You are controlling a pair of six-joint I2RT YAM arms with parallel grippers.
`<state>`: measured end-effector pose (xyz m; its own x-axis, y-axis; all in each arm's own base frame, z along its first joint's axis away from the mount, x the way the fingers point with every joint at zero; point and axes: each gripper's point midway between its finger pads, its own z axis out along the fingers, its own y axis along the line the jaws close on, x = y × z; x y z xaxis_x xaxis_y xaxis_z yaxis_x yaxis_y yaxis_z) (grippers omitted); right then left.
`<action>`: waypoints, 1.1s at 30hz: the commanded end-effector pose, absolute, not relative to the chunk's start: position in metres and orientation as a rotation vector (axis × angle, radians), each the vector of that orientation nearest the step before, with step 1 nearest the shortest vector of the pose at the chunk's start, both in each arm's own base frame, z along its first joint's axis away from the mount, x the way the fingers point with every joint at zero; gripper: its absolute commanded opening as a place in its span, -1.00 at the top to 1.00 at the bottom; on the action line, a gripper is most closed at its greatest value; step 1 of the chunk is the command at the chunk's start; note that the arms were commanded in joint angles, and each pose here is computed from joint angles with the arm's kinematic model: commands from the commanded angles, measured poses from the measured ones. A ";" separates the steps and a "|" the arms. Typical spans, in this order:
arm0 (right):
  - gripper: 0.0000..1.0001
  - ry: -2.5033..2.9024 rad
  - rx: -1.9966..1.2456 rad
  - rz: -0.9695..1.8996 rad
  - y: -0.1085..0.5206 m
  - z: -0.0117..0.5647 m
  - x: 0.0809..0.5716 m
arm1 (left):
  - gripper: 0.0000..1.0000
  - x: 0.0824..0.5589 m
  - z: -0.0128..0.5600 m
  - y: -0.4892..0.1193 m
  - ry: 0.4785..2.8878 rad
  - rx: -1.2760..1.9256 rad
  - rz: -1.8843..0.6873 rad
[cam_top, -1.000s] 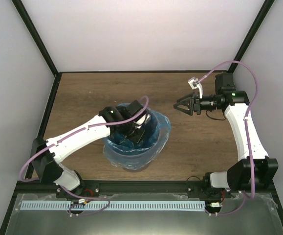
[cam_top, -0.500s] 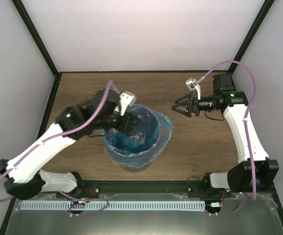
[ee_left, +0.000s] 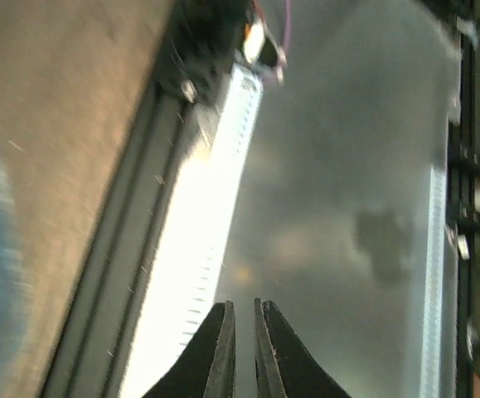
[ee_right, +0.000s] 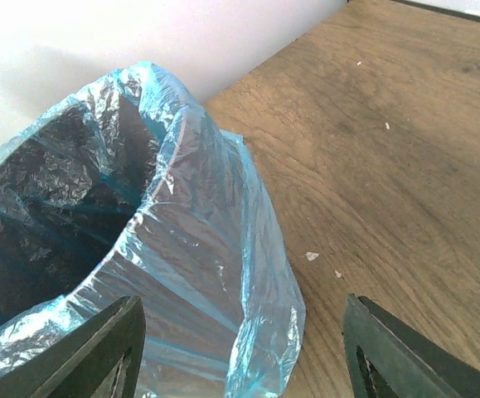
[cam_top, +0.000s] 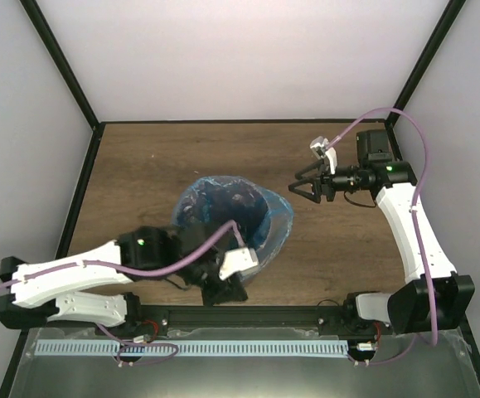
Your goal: Put the trash bags into the trash bin
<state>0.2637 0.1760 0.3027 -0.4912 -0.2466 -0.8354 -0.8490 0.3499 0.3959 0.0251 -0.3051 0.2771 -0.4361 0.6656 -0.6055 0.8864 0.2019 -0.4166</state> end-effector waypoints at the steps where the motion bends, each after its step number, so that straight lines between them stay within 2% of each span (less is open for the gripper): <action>1: -0.33 1.900 -0.950 1.118 0.178 0.312 0.270 | 0.81 -0.020 0.239 -0.296 2.411 1.566 -1.064; 6: -0.33 1.911 -0.948 1.105 0.177 0.312 0.273 | 0.81 -0.016 0.201 -0.277 2.531 1.437 -0.723; 13: -0.33 1.918 -0.942 1.111 0.178 0.310 0.276 | 0.72 0.047 0.199 -0.249 2.431 1.061 -0.436; 21: -0.33 1.917 -0.928 1.091 0.177 0.311 0.280 | 0.73 0.098 0.207 -0.273 2.165 0.807 -0.437; 30: -0.33 1.918 -0.892 1.062 0.172 0.314 0.288 | 0.72 0.205 0.205 -0.244 2.097 0.551 -0.341; 33: -0.34 1.912 -0.888 1.065 0.172 0.317 0.289 | 0.75 0.226 0.208 -0.245 2.074 0.549 -0.357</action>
<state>0.2839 0.1734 0.3024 -0.5025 -0.2211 -0.8358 -0.8271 0.4047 0.3901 0.1982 -0.2298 0.1841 -0.5565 0.2827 -0.7813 0.4636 0.8860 -0.0096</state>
